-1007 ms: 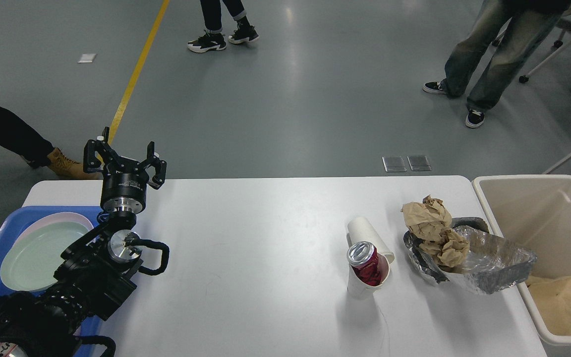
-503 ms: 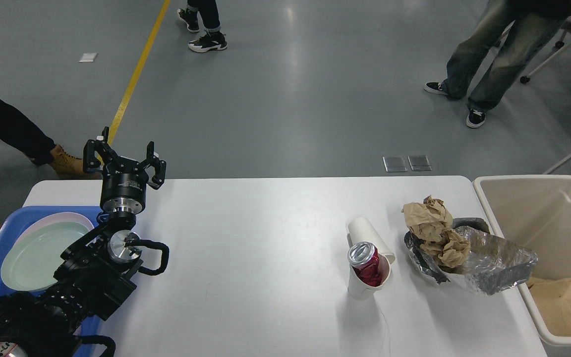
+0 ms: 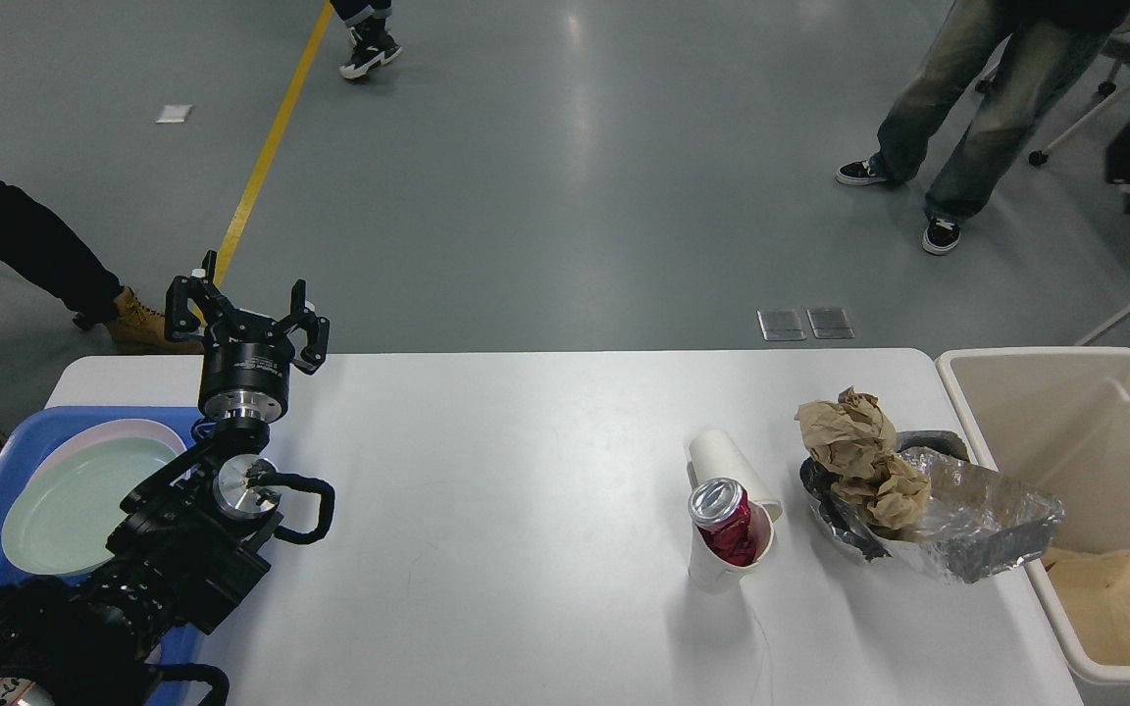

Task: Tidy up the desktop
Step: 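Release the paper bag into the white bin, then lower the right gripper onto the crumpled brown paper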

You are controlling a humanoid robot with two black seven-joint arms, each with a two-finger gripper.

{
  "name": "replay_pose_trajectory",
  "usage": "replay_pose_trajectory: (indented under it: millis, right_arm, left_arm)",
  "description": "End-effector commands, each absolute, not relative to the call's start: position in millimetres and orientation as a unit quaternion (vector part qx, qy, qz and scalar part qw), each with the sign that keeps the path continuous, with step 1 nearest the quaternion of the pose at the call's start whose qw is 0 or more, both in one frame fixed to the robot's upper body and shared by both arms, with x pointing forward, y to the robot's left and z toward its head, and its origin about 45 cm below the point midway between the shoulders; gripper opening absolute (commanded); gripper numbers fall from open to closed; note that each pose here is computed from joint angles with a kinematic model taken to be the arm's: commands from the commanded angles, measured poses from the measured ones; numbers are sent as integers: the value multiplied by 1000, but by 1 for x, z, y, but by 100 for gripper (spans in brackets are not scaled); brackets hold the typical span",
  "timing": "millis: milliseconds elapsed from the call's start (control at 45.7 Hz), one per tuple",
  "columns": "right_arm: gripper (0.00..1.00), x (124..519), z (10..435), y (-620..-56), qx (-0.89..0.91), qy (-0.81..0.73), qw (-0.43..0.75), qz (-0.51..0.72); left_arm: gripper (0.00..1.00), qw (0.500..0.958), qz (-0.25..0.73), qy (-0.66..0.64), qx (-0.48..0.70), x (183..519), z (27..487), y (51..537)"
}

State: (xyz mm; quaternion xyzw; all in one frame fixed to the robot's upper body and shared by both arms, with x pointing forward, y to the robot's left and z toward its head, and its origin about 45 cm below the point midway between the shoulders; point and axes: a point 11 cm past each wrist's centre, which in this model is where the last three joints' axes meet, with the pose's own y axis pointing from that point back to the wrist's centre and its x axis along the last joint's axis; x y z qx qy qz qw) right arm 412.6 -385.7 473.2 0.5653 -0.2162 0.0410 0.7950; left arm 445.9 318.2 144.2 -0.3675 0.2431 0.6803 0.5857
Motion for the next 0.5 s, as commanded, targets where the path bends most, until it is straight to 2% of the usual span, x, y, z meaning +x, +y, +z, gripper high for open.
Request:
replay_pose_trajectory:
  millis: [0, 175, 482]
  right_arm:
    - [100, 419, 483, -350, 596, -205, 773, 77]
    - [100, 426, 473, -320, 628, -183, 751, 95]
    - [100, 412, 356, -316, 634, -88, 768, 24]
  left_arm:
    - [96, 586, 680, 243, -367, 446, 144, 318]
    - [96, 586, 680, 243, -368, 446, 144, 318]
    - [96, 586, 680, 243, -368, 446, 144, 318]
